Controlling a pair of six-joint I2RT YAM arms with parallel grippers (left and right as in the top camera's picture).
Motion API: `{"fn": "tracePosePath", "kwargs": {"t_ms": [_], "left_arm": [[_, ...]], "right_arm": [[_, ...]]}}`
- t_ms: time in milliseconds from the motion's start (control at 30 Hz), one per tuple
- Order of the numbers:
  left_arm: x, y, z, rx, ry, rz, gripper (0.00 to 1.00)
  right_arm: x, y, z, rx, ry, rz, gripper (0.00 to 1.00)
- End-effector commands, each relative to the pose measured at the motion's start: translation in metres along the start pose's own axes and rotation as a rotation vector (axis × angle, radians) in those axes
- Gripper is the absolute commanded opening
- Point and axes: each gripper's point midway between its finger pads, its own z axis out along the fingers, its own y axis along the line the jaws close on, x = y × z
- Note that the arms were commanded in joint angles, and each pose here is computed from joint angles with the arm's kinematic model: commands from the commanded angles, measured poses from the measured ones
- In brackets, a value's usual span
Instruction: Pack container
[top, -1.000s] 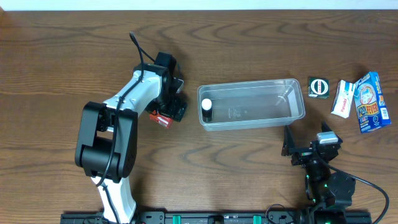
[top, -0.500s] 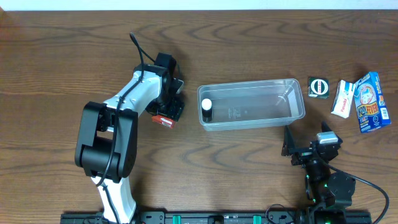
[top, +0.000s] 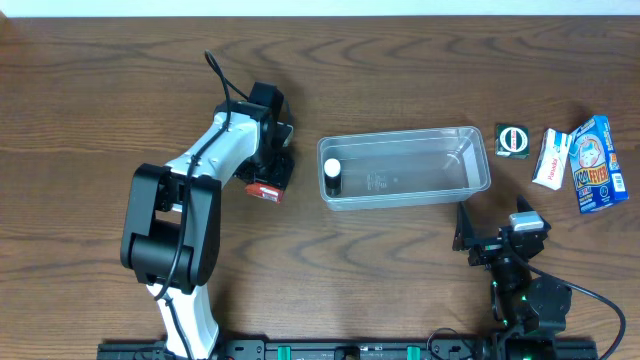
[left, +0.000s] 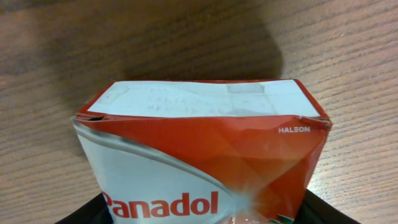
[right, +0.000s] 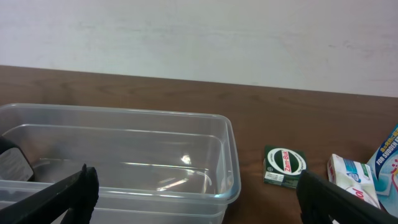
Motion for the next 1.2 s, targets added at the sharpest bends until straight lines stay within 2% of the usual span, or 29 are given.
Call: {"fn": "tracePosePath", "kwargs": {"t_ms": [0, 200, 533, 633, 933, 1167], "left_arm": [[-0.014, 0.000, -0.025, 0.007, -0.076, -0.030, 0.65], [-0.016, -0.002, -0.060, 0.007, -0.152, -0.072, 0.64], [-0.028, -0.006, -0.162, 0.028, -0.384, -0.260, 0.65], [-0.032, -0.017, -0.187, 0.048, -0.427, -0.268, 0.65], [-0.050, -0.091, -0.234, 0.145, -0.543, -0.178, 0.65], [-0.054, -0.159, -0.240, 0.247, -0.591, -0.134, 0.62]], "right_arm": [[0.002, -0.003, 0.000, 0.009, 0.004, 0.002, 0.99], [0.002, -0.003, 0.000, 0.009, 0.004, 0.002, 0.99], [0.002, -0.003, 0.000, 0.009, 0.004, 0.002, 0.99], [0.002, -0.003, 0.000, 0.009, 0.004, 0.002, 0.99], [0.002, -0.003, 0.000, 0.009, 0.004, 0.002, 0.99], [0.002, -0.003, 0.000, 0.009, 0.004, 0.002, 0.99]]}}
